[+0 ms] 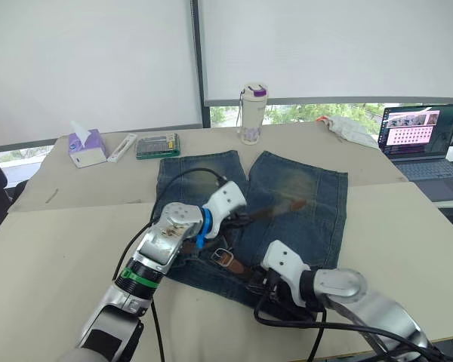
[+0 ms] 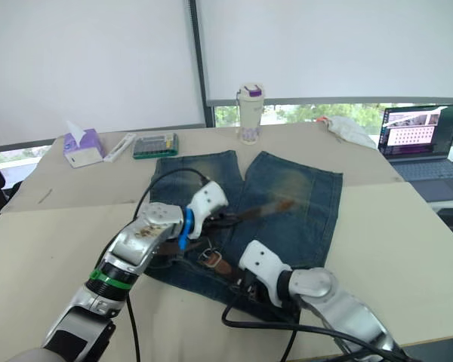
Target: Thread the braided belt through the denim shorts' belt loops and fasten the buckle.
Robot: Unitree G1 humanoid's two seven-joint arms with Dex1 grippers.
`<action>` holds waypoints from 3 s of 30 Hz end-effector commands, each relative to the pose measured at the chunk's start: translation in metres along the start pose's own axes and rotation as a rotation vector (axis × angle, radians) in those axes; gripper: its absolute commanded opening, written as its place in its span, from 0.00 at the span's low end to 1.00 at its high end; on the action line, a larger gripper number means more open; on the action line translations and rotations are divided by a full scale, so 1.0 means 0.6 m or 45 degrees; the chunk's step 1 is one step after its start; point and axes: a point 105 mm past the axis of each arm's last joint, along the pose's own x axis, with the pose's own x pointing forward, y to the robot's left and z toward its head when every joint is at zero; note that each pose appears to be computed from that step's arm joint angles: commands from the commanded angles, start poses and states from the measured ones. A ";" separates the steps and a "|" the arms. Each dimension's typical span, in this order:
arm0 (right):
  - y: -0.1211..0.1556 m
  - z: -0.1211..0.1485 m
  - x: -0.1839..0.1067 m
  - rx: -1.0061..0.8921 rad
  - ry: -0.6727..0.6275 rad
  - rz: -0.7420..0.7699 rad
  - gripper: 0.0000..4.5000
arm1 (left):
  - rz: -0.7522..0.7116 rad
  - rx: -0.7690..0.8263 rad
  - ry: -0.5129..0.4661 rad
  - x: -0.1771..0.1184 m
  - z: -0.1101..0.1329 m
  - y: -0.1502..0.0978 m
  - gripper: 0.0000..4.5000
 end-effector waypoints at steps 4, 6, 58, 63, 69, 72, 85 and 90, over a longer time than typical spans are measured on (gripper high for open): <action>-0.034 -0.030 -0.006 -0.015 0.103 -0.156 0.45 | 0.241 -0.317 -0.185 -0.074 0.024 0.054 0.00; -0.035 -0.036 -0.018 0.013 0.102 -0.161 0.30 | 0.285 -0.398 -0.172 -0.090 0.004 0.059 0.00; -0.065 0.020 -0.026 0.101 0.000 -0.211 0.01 | 0.023 -0.111 -0.105 -0.133 -0.051 -0.025 0.00; -0.074 0.021 -0.050 0.298 -0.112 -0.296 0.01 | -0.026 0.022 -0.123 -0.142 -0.038 -0.033 0.00; -0.097 0.032 -0.070 0.567 -0.302 -0.409 0.01 | -0.098 0.254 -0.059 -0.153 -0.044 -0.051 0.00; -0.105 0.033 -0.073 0.645 -0.339 -0.440 0.01 | -0.112 0.381 -0.028 -0.158 -0.055 -0.053 0.00; -0.108 0.021 -0.089 0.767 -0.380 -0.482 0.01 | -0.002 0.560 0.115 -0.167 -0.096 -0.023 0.00; -0.104 0.023 -0.090 0.776 -0.394 -0.482 0.01 | 0.024 0.570 0.126 -0.163 -0.095 -0.018 0.00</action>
